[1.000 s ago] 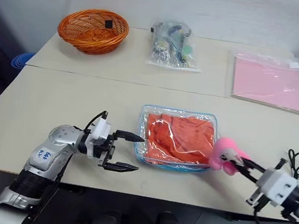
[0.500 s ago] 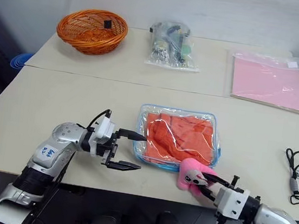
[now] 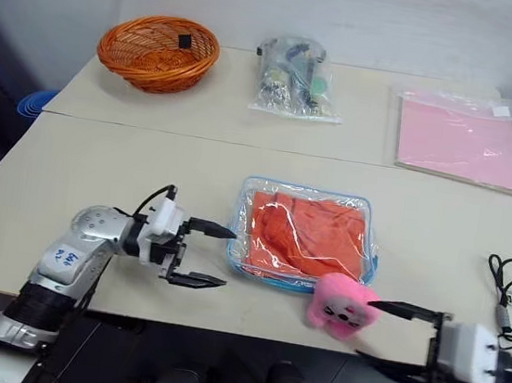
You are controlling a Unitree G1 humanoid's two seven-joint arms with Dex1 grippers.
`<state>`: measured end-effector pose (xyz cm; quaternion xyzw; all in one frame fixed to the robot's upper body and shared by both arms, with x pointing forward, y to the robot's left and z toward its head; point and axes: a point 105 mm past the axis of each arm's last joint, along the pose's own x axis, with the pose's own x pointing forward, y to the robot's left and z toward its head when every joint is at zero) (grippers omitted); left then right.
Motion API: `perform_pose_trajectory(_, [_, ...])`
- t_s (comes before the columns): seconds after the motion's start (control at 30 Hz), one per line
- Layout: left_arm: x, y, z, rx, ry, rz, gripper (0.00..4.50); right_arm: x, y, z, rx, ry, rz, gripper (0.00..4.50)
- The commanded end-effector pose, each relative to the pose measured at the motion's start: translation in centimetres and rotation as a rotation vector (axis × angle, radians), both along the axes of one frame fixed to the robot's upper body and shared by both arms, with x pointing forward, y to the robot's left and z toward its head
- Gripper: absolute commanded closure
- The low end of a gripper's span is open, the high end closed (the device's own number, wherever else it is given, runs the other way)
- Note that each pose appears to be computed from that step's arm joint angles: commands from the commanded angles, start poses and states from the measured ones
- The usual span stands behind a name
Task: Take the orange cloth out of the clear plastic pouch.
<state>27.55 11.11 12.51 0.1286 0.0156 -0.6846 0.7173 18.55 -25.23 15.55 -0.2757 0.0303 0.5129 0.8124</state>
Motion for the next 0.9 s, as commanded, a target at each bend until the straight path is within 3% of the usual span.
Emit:
perform_pose_trajectory(0.03, [-0.2,0.5,0.4,-0.001,-0.032,-0.009,0.00,2.1,-3.6,-0.1,-0.210,-0.115,-0.032,1.07])
perform_pose_trajectory(0.1, [-0.2,0.5,0.3,-0.002,-0.036,-0.012,0.00,4.1,-4.6,-0.7,-0.346,-0.199,-0.004,1.07])
perform_pose_trajectory(0.23, [-0.4,0.1,0.3,-0.015,-0.038,-0.026,0.00,6.5,-3.8,-1.4,-0.447,-0.301,0.119,1.07])
perform_pose_trajectory(0.53, [-0.9,-0.2,0.5,-0.023,-0.035,-0.034,0.00,8.8,1.6,-2.1,-0.373,-0.441,0.298,1.07])
perform_pose_trajectory(0.63, [-1.2,-0.5,0.5,-0.020,-0.030,-0.048,0.00,9.1,2.5,-2.4,-0.336,-0.407,0.310,1.63])
perform_pose_trajectory(0.9, [-1.3,-4.3,2.0,-0.031,-0.073,-0.150,0.00,10.8,3.6,-2.9,-0.267,-0.307,0.183,4.34])
